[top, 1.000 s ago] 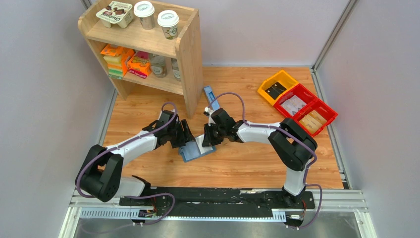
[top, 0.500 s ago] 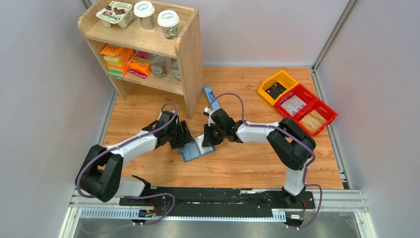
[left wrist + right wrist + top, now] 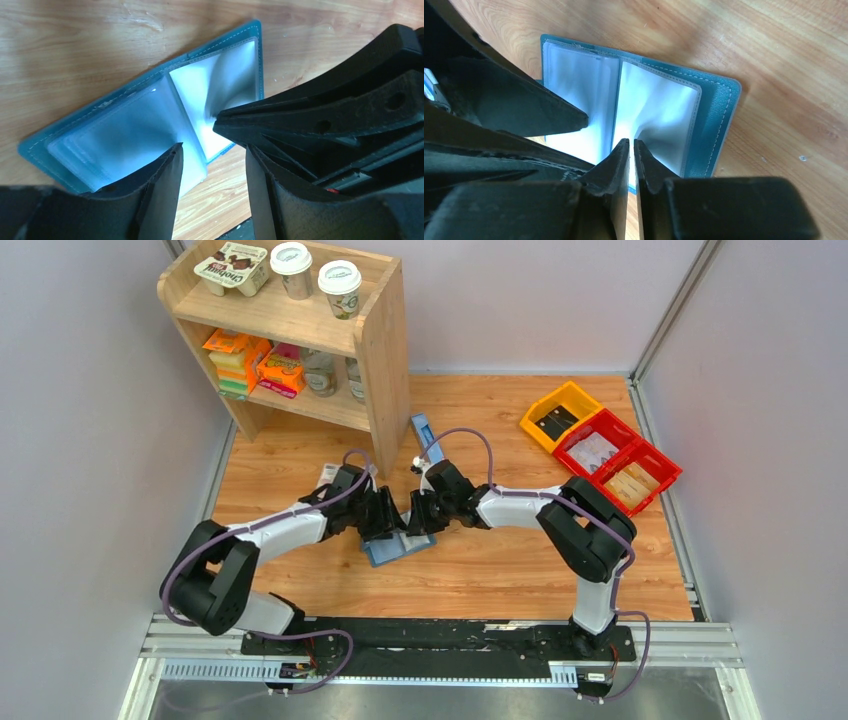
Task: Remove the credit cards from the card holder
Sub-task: Remove the credit card from the card holder.
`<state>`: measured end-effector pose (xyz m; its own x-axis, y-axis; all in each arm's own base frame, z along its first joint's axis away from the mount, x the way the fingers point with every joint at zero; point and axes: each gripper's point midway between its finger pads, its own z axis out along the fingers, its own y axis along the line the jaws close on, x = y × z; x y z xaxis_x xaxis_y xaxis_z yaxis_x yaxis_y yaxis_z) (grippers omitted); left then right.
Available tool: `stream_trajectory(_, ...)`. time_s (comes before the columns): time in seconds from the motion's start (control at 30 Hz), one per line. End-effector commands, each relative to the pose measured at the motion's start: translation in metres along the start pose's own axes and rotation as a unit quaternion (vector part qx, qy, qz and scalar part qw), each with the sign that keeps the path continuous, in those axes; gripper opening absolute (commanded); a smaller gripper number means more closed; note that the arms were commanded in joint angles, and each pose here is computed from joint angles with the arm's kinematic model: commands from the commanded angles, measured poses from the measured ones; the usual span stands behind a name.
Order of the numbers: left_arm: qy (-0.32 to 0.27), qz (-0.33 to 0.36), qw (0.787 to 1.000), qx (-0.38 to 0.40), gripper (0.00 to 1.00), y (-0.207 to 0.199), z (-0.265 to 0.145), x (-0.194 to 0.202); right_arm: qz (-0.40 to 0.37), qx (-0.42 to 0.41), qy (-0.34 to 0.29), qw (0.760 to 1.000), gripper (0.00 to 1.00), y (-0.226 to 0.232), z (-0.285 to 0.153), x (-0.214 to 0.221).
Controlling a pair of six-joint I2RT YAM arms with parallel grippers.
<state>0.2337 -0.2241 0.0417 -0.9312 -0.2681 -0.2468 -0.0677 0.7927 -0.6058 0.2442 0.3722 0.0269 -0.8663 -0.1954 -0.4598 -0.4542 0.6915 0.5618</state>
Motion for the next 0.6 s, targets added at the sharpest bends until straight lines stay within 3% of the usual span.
stream_trajectory(0.0,-0.069,0.033,0.997,-0.004,0.6,-0.017,-0.028,-0.031,-0.013,-0.004,-0.017,1.0,0.18,0.005,-0.004,-0.009)
stream_trajectory(0.17,-0.137,0.057,0.985,-0.092,0.66,0.012,-0.07,-0.05,-0.051,0.013,-0.028,0.998,0.37,0.017,-0.016,-0.02)
stream_trajectory(0.37,-0.114,0.059,0.978,-0.162,0.66,0.052,-0.075,-0.03,-0.111,0.063,-0.03,0.991,0.62,0.034,-0.021,-0.028)
stream_trajectory(0.57,-0.094,0.04,0.983,-0.156,0.57,0.062,-0.066,-0.016,-0.146,0.1,-0.021,0.984,0.72,0.045,-0.012,-0.026)
